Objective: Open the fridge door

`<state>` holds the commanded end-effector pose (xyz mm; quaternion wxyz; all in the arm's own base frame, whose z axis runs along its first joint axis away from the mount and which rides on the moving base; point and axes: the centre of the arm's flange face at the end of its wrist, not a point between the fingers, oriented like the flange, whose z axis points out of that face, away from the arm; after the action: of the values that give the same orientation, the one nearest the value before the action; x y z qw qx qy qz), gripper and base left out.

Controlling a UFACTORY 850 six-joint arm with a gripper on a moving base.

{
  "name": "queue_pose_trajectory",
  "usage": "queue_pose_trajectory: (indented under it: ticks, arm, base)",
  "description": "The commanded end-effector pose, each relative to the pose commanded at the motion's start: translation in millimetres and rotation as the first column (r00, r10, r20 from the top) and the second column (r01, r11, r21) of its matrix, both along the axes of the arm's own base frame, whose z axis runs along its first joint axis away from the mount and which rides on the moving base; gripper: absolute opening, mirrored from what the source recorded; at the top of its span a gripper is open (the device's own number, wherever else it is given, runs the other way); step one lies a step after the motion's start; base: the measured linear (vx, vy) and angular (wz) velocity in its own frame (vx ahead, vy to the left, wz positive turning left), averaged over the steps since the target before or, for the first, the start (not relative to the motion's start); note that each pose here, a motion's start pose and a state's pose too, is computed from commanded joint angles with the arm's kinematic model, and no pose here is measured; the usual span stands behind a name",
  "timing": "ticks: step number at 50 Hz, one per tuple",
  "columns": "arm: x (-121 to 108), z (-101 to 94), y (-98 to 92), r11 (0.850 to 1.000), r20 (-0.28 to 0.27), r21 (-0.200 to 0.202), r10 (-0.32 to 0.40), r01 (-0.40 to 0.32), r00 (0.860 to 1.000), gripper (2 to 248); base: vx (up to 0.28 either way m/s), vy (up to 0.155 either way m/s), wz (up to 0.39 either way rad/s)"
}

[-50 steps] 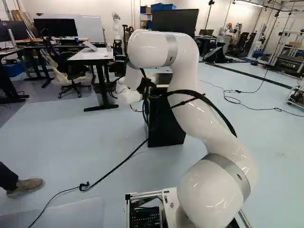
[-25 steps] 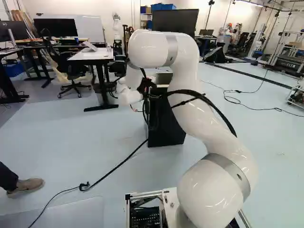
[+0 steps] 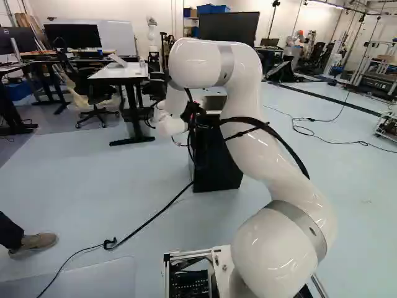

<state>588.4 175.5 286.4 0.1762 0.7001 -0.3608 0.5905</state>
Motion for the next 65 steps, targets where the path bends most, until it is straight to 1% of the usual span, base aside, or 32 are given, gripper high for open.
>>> queue_pose_trajectory:
  ticks: [19,28,44,65]
  arm:
    - [-34,1.8,5.0,1.000,-0.037,-0.009,0.013,-0.014,0.999,247]
    - [-40,2.1,7.8,1.000,-0.043,-0.010,0.018,-0.019,0.999,247]
    - [-38,1.8,14.6,1.000,-0.039,-0.008,0.028,-0.028,0.999,247]
    - [-18,0.0,25.3,1.000,-0.013,0.005,0.028,-0.028,1.000,247]
  base:
    - [0.000,0.000,0.000]
    - [0.000,0.000,0.000]
    - [0.000,0.000,0.000]
    - [0.000,0.000,0.000]
